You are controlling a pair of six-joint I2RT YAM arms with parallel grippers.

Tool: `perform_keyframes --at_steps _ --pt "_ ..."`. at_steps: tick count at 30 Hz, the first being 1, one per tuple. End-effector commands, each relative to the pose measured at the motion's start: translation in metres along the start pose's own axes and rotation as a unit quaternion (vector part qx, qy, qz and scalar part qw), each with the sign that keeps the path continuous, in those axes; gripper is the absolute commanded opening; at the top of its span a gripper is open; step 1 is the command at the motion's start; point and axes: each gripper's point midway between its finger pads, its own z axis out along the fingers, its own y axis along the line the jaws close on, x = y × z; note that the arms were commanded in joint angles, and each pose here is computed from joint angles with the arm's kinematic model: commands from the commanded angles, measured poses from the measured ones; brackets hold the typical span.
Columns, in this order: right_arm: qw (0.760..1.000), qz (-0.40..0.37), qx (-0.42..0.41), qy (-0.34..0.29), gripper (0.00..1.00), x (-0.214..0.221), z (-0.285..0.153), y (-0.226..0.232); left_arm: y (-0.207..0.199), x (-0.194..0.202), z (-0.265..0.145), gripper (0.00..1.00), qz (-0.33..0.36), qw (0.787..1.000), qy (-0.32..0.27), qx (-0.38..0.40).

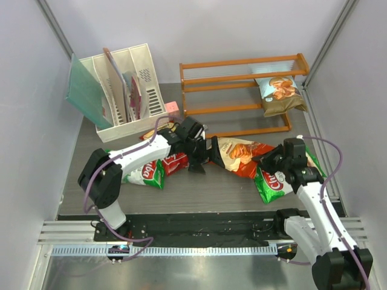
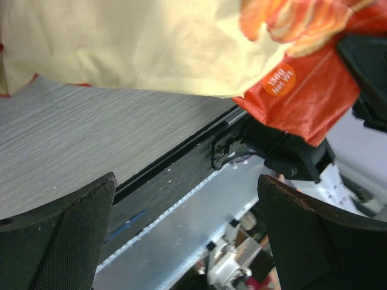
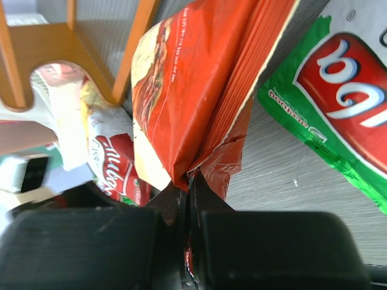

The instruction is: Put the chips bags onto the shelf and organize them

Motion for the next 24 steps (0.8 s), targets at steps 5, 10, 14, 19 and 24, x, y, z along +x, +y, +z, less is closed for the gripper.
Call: perform_keyframes --at_steps 5,10,14,19,24 --pt "0.999 0.054 -0.007 -0.002 0.01 0.006 -0.011 0.0 -0.01 -0.015 0.021 0.98 -0.042 0.997 -0.032 0.063" --pt "0.998 0.065 -0.022 -0.007 0.01 0.007 -0.023 0.005 -0.015 -0.026 0.041 0.98 -0.044 0.996 -0.05 0.066" --pt "0.996 0.087 -0.032 -0.017 0.01 0.009 -0.033 0.005 -0.013 -0.029 0.065 0.96 -0.061 0.995 -0.047 0.056" --pt "0.995 0.095 -0.031 0.004 0.01 0.019 -0.037 0.001 -0.02 -0.033 0.085 0.95 -0.07 0.995 -0.044 0.064" --pt "0.996 0.085 -0.03 0.008 0.01 0.02 -0.042 0.004 -0.059 -0.048 0.077 0.94 -0.074 0.982 -0.07 0.157"
